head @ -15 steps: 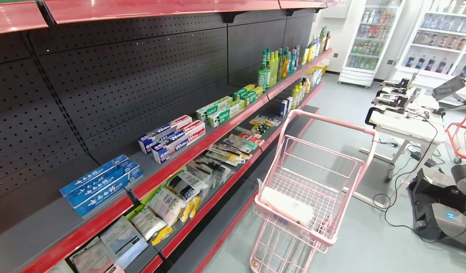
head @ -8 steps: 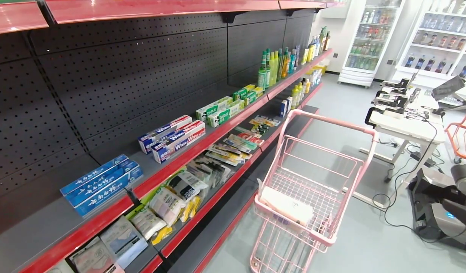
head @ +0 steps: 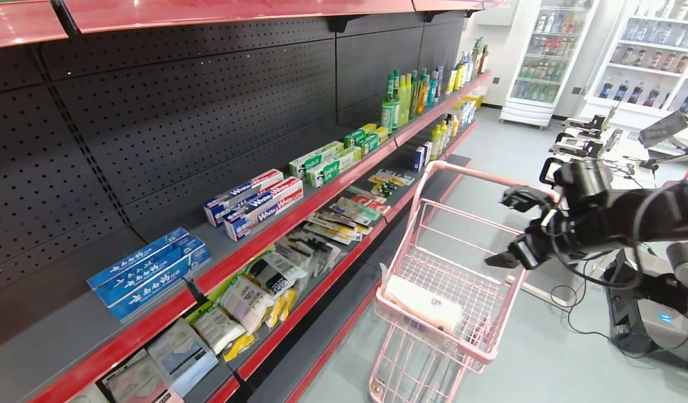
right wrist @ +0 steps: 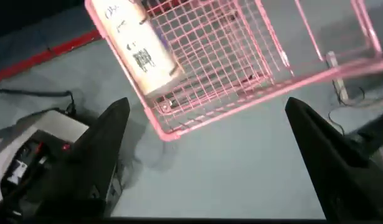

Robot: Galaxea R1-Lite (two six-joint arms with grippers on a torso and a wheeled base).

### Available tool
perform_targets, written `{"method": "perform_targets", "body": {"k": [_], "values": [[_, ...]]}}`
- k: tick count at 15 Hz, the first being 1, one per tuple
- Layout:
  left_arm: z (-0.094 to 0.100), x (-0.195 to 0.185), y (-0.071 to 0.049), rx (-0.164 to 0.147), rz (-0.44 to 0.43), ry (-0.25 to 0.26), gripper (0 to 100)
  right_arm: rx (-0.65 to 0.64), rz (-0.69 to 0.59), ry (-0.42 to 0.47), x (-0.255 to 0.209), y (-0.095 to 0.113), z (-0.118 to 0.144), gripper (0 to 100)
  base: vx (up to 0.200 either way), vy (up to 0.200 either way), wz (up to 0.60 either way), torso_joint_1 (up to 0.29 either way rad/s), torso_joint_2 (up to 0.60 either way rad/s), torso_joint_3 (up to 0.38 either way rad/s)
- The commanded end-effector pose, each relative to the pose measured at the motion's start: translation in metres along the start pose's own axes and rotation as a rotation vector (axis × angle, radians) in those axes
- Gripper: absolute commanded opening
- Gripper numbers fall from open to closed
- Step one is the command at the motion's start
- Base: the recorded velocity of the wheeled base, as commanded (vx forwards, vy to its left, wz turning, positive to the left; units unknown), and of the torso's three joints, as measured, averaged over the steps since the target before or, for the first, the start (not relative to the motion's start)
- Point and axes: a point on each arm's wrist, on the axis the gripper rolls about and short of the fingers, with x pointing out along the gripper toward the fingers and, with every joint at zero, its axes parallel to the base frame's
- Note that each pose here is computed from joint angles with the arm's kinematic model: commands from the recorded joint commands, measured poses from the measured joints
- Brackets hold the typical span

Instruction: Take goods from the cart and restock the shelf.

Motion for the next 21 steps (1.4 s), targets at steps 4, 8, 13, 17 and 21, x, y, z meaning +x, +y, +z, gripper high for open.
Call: {"method": "perform_targets", "body": {"k": [4, 8, 13, 17, 21], "values": [[0.0, 0.0, 0.0, 0.0, 0.0, 0.001, 100, -0.194, 0.197, 0.09, 0.134, 0.066, 0.018, 100, 0.0, 0.0, 0.0, 0.0, 0.0, 0.0], [0.0, 0.0, 0.0, 0.0, 0.0, 0.001, 100, -0.229, 0.231, 0.123, 0.155, 0.083, 0.011, 100, 0.0, 0.0, 0.0, 0.0, 0.0, 0.0], [0.0, 0.0, 0.0, 0.0, 0.0, 0.001, 100, -0.264, 0.222, 0.122, 0.156, 0.088, 0.014, 100, 0.0, 0.0, 0.0, 0.0, 0.0, 0.0], [0.0, 0.0, 0.0, 0.0, 0.0, 0.001, 100, -0.307, 0.238, 0.138, 0.168, 0.094, 0.008, 100, 0.0, 0.0, 0.0, 0.0, 0.0, 0.0], [0.0, 0.0, 0.0, 0.0, 0.0, 0.001, 100, -0.312, 0.233, 0.131, 0.171, 0.092, 0.009, 100, 0.0, 0.0, 0.0, 0.0, 0.0, 0.0]]}}
